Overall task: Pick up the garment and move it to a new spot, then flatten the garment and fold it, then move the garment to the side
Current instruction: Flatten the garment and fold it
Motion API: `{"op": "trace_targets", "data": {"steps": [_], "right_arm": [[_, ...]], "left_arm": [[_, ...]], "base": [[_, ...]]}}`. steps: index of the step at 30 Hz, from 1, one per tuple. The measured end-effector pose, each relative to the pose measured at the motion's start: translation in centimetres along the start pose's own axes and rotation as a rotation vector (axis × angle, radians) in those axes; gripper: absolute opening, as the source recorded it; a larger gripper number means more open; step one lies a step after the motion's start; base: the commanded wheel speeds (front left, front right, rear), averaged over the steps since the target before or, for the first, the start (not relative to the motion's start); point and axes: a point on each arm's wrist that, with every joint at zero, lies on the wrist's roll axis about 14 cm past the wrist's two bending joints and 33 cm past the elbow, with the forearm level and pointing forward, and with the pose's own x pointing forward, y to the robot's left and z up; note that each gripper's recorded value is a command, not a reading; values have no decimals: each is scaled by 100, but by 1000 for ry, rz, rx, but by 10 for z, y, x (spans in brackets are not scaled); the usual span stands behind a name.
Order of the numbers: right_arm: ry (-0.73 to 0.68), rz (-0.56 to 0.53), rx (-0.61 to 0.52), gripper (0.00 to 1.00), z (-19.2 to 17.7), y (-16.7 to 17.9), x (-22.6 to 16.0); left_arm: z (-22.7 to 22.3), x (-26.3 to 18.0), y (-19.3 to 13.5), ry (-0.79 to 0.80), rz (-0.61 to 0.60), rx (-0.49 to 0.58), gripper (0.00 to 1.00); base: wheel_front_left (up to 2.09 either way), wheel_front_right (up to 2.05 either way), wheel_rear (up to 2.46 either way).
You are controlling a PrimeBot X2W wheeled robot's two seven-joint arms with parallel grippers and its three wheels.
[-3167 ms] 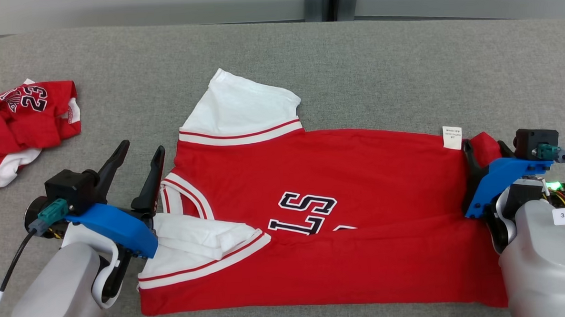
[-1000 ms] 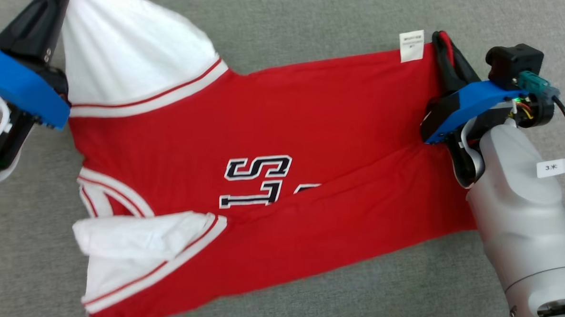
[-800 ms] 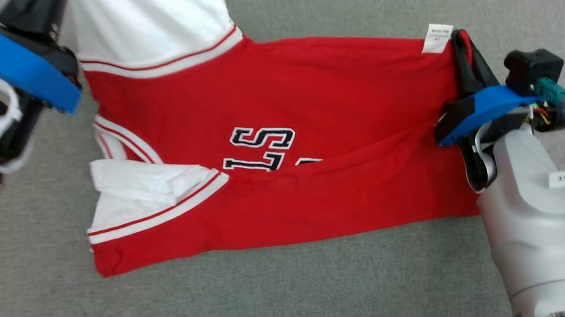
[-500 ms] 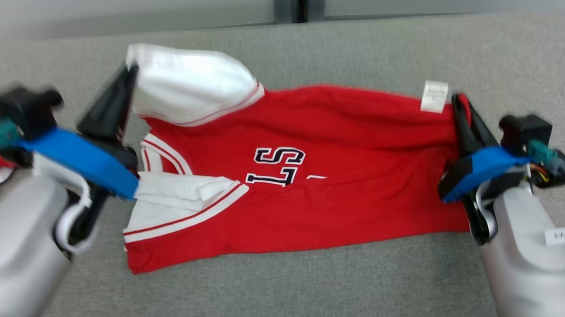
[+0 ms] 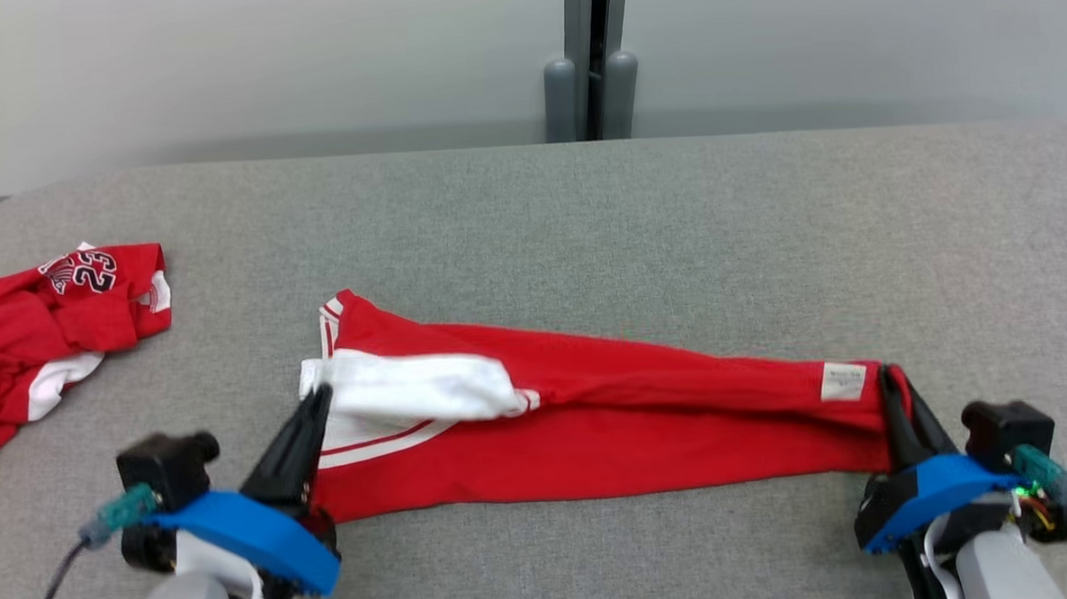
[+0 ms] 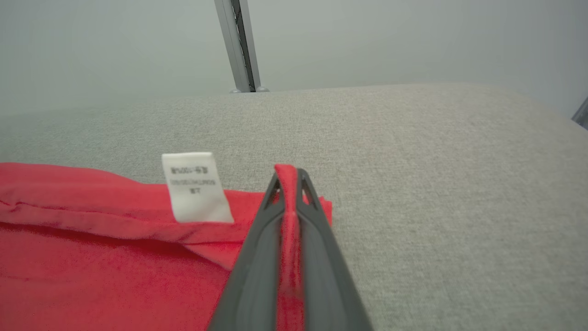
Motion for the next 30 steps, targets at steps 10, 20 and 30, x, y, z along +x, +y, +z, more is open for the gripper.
{"op": "trace_targets", "data": {"steps": [10, 20, 30], "right_arm": [[-42, -26, 77, 100, 9, -6, -20], [-42, -12, 86, 100, 5, -2, -44], [11, 20, 84, 100, -12, 9, -48]], "left_arm": [[-6, -28, 27, -55, 160, 53, 100], [-13, -55, 7, -128, 207, 88, 100], [-33, -71, 1, -126, 260, 50, 100]], "base": [[0, 0, 0], [0, 0, 0], [0, 0, 0]]}}
